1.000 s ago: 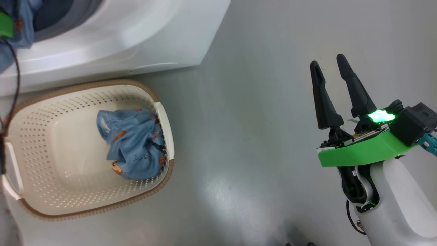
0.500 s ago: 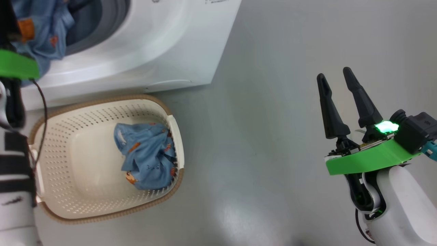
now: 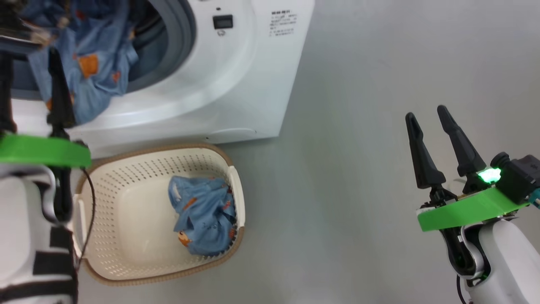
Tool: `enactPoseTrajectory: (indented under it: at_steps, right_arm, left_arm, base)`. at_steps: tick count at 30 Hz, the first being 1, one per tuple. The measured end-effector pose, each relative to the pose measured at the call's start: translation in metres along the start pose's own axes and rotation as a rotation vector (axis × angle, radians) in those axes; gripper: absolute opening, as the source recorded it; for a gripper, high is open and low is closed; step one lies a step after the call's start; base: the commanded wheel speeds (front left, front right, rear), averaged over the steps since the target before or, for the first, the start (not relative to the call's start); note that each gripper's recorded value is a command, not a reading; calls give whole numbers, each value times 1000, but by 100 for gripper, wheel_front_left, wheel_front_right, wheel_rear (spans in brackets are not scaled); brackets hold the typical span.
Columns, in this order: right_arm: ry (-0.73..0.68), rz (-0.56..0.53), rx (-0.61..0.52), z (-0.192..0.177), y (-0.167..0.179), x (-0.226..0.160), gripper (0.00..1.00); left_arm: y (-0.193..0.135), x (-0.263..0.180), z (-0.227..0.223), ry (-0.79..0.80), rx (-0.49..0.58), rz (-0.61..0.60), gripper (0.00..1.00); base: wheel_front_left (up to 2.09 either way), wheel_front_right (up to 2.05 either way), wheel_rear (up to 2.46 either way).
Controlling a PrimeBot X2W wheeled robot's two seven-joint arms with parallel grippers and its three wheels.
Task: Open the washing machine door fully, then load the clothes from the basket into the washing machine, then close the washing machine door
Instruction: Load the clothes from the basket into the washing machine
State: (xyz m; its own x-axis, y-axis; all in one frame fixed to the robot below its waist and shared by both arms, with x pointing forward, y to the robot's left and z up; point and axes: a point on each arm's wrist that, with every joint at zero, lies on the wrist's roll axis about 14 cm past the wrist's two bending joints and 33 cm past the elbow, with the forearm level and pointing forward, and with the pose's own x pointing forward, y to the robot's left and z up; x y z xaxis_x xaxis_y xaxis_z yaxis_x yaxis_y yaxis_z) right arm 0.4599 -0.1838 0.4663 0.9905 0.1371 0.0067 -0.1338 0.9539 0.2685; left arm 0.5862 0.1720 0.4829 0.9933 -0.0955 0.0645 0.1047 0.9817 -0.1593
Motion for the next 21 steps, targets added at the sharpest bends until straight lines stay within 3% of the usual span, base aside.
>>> enactPoseTrajectory:
  at_steps: [21]
  right_arm:
    - [-16, 22, 3, 20, 16, -53, 100]
  left_arm:
    - [-1, -109, 18, 18, 6, 31, 100]
  base:
    - [0, 0, 0]
